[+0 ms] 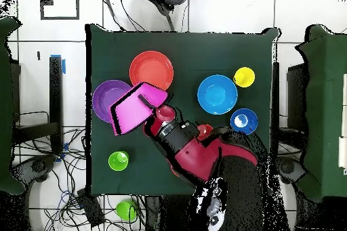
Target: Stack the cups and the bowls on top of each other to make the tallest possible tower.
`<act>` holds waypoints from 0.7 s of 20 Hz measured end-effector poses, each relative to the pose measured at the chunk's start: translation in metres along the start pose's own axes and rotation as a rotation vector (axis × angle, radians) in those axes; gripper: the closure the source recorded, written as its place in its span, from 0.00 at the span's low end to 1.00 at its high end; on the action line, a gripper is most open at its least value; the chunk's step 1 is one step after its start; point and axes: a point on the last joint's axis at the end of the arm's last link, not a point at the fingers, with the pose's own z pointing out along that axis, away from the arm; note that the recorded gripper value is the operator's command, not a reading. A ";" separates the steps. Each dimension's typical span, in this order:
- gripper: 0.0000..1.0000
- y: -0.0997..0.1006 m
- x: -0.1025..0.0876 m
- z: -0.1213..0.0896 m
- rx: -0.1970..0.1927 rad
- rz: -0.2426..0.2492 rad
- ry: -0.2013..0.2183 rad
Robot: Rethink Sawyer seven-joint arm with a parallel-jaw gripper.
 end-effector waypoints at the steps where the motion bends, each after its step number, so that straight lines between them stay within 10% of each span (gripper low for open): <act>1: 1.00 0.002 0.001 -0.002 -0.001 -0.006 -0.005; 14: 1.00 0.026 0.010 -0.032 -0.027 -0.064 -0.055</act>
